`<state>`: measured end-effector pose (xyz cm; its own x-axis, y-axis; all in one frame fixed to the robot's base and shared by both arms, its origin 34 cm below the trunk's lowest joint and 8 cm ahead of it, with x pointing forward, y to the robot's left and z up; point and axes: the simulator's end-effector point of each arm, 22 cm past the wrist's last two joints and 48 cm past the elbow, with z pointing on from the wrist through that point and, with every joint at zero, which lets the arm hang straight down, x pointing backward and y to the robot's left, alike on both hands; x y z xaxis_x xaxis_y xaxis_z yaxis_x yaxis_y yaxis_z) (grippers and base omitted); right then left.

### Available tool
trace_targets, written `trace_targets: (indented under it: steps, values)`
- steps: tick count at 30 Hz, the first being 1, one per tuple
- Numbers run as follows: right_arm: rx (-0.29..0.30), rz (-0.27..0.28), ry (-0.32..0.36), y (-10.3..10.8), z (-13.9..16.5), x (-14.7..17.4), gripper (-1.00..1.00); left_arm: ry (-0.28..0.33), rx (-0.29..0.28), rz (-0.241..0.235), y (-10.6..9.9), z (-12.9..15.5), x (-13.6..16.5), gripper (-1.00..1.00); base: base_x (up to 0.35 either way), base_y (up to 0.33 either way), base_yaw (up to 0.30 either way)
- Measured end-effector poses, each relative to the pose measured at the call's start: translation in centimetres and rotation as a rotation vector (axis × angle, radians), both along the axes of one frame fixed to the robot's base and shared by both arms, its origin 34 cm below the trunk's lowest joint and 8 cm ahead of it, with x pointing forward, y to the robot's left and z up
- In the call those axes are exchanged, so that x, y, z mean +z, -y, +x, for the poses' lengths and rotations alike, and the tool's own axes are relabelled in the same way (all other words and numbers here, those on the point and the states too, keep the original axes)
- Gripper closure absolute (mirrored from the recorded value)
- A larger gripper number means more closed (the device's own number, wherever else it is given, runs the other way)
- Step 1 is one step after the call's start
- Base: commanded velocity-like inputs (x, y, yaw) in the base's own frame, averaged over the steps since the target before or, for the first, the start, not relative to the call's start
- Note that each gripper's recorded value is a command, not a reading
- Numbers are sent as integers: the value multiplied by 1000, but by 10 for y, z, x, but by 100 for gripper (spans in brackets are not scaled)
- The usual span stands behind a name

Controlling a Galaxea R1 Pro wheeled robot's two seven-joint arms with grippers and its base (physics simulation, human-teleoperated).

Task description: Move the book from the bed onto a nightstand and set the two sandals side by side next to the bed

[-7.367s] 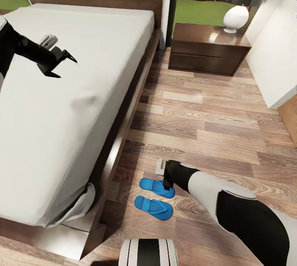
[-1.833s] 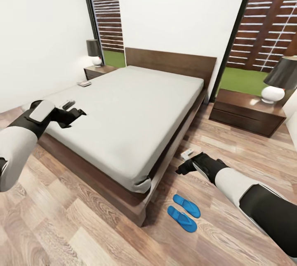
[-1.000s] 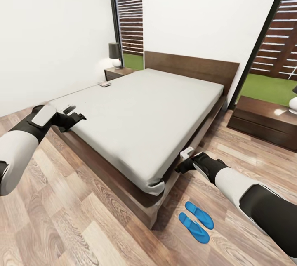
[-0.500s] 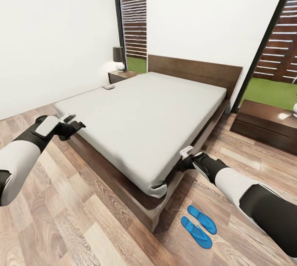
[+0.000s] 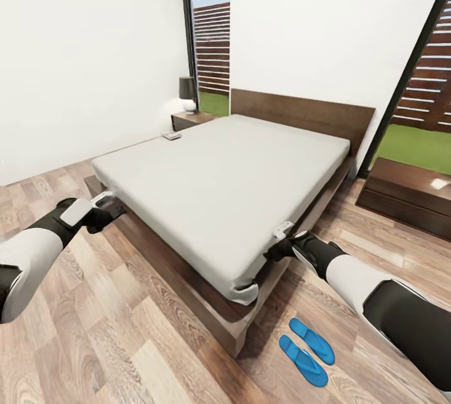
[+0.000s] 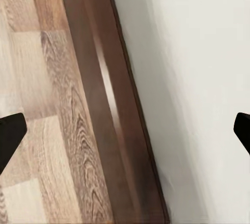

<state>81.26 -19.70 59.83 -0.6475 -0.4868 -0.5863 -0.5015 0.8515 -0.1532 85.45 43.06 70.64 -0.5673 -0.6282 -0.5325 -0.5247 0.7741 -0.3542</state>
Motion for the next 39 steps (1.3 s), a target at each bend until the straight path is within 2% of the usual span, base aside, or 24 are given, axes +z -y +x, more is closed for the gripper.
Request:
trace_targets:
  steps: [4,7,10,22,26,27,29,39]
  values:
    - [1,0,5,-1,0,4,-100,3,44,24,-14,-7,-11,-100,0,0,126]
    - [3,1,9,-2,0,7,-100,-7,68,23,-21,-18,-25,-100,0,0,142]
    - [12,7,14,-11,0,10,-100,-7,61,-12,-20,-32,-47,-100,0,0,165]
    - [-4,-19,37,-23,-5,9,-100,-52,39,68,-31,-71,-90,-100,0,0,183]
    - [-6,-22,42,-26,-6,10,-100,-70,35,75,-31,-82,-101,-100,0,0,190]
    - [-7,-24,43,-28,-7,11,-100,-95,27,77,-30,-97,-117,-100,0,0,191]
    - [-7,-24,45,-29,-7,16,-100,-110,20,70,-28,-109,-125,-100,0,0,191]
    - [-7,-24,46,-30,-9,37,-100,-171,2,58,-21,-148,-143,-100,0,0,191]
